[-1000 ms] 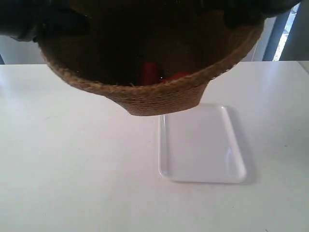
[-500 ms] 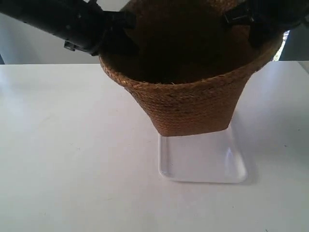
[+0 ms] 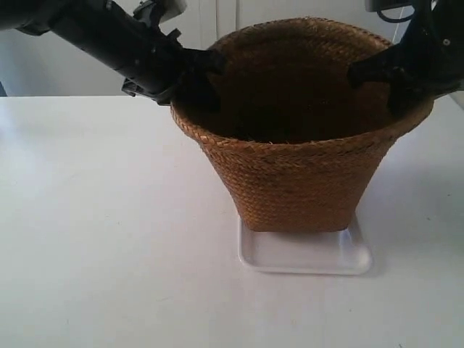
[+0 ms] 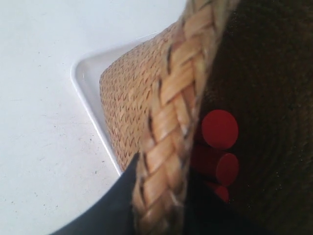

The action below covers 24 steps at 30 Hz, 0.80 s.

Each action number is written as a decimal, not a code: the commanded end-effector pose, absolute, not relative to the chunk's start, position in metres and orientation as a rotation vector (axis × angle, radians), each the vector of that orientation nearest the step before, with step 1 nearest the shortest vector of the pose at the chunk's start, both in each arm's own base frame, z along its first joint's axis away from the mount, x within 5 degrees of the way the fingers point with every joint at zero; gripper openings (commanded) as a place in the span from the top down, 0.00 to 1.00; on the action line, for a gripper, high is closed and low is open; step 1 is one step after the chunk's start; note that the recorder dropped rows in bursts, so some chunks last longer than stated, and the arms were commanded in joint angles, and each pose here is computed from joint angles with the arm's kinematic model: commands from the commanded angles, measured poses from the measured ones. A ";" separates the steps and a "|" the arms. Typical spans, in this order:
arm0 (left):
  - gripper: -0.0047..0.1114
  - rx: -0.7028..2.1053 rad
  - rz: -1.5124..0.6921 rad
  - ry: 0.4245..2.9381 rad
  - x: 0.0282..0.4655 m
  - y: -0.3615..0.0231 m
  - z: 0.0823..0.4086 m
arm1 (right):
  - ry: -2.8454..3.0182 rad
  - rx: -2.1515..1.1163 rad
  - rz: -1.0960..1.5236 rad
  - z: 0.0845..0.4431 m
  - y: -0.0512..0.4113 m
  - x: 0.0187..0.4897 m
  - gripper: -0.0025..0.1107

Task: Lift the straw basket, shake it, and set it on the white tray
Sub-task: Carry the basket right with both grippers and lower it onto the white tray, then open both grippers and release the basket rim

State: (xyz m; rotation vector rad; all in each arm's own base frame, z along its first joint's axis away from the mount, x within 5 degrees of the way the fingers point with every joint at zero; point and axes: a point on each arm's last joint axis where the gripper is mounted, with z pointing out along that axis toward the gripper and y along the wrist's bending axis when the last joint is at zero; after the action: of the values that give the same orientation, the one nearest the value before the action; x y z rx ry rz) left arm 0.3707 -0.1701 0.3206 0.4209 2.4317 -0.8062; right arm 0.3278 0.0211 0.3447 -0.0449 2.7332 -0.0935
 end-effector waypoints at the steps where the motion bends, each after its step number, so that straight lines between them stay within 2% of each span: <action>1: 0.77 0.454 -0.781 2.379 0.372 -0.168 0.330 | 2.723 -0.079 -0.296 0.345 0.002 0.327 0.98; 7: 0.77 0.466 -0.764 2.357 0.374 -0.169 0.329 | 2.712 -0.058 -0.294 0.346 0.001 0.328 0.98; 24: 0.76 0.549 -0.750 2.371 0.375 -0.180 0.317 | 2.741 -0.038 -0.308 0.317 -0.002 0.326 0.98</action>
State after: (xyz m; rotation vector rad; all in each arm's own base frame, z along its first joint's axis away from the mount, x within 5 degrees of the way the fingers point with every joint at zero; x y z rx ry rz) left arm 0.3759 -0.1836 0.3093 0.4743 2.4030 -0.7897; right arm 0.3286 0.0139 0.3188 0.0045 2.7354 -0.1486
